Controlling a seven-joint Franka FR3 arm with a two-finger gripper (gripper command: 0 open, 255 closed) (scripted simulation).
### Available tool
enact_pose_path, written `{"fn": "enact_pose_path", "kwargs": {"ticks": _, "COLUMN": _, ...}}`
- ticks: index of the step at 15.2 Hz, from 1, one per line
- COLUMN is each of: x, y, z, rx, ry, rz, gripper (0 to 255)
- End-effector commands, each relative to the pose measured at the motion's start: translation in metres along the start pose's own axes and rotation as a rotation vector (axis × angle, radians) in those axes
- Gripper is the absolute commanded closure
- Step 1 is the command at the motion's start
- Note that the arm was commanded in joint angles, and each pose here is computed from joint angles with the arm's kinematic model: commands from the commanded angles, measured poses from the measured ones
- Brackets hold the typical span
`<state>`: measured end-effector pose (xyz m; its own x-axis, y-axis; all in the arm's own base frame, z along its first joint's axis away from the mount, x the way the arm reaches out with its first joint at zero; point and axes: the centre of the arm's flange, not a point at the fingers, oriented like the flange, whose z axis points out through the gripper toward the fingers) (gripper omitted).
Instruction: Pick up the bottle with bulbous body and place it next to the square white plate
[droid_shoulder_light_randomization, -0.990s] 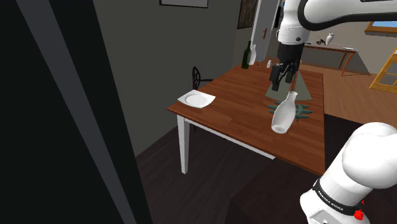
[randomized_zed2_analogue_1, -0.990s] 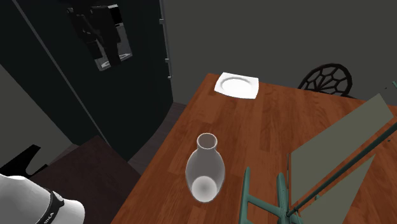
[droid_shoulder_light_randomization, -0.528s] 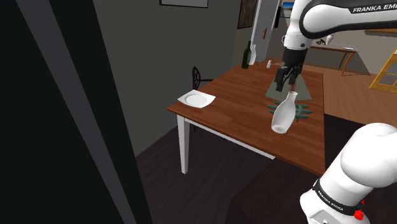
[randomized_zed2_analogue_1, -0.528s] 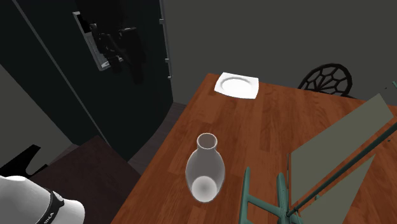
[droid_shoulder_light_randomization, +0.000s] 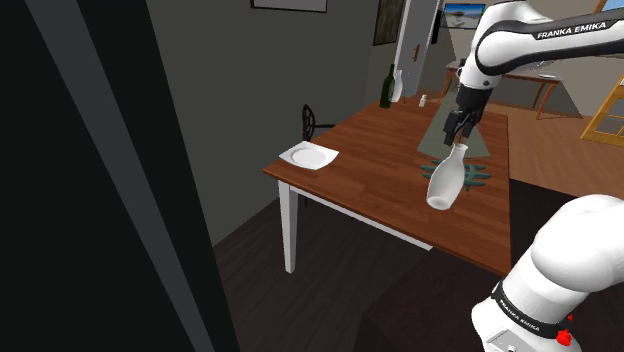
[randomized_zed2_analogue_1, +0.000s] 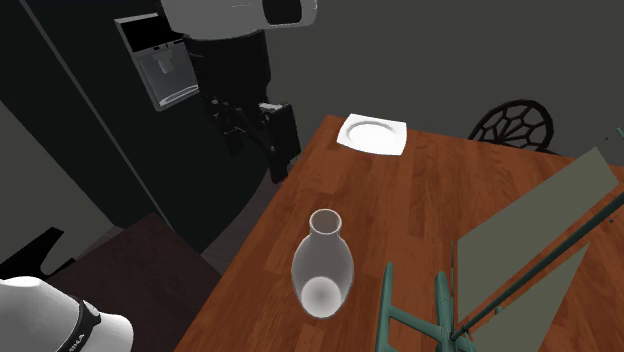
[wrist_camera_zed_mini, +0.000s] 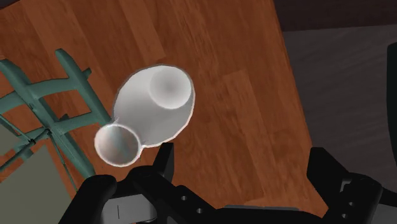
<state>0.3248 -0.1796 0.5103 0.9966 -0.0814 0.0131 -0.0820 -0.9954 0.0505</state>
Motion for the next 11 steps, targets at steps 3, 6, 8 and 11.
{"fn": "enact_pose_path", "kwargs": {"ticks": 3, "x": 0.005, "y": 0.05, "z": 0.024, "rx": 0.019, "ry": 0.019, "rz": 0.012, "gripper": 0}}
{"fn": "enact_pose_path", "kwargs": {"ticks": 6, "x": 0.008, "y": 0.087, "z": 0.042, "rx": 0.033, "ry": 0.032, "rz": 0.021, "gripper": 0}}
{"fn": "enact_pose_path", "kwargs": {"ticks": 8, "x": 0.011, "y": 0.11, "z": 0.054, "rx": 0.042, "ry": 0.041, "rz": 0.027, "gripper": 0}}
{"fn": "enact_pose_path", "kwargs": {"ticks": 11, "x": 0.011, "y": 0.109, "z": 0.069, "rx": 0.042, "ry": 0.041, "rz": 0.027, "gripper": 0}}
